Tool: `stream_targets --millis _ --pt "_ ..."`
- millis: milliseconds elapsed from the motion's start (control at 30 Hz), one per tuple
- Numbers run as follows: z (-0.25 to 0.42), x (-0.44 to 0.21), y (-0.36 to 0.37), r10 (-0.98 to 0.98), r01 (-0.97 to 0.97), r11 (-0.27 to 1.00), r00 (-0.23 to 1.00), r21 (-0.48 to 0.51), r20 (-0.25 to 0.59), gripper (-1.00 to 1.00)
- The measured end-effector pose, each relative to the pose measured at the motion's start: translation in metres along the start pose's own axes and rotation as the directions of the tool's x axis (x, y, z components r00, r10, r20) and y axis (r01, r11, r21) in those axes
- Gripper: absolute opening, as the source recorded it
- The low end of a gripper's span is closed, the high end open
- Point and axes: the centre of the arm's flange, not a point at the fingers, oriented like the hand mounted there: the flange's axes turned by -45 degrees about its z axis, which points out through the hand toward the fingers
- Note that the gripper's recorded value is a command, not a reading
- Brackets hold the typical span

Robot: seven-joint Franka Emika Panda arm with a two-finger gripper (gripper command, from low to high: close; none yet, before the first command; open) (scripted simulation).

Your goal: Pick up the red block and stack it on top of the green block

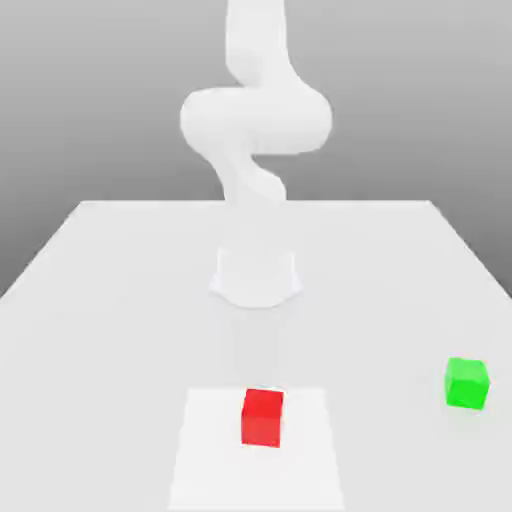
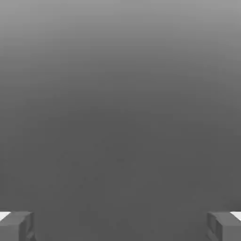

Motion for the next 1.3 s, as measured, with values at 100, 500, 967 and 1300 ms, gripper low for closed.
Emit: stream_targets --millis 100,500,967,1300 --pt "0.08 -0.021 0.002 0.025 -0.027 1.0 0.993 0.012 0.118 0.0" --pt "0.302 -0.201 0.0 0.098 -0.084 0.995 0.846 -0.052 0.525 0.0" --pt "0.39 -0.332 0.007 0.126 -0.073 0.991 0.751 -0.109 0.648 -1.0" --pt "0.352 -0.299 0.005 0.126 -0.072 0.991 0.751 -0.109 0.648 -1.0"
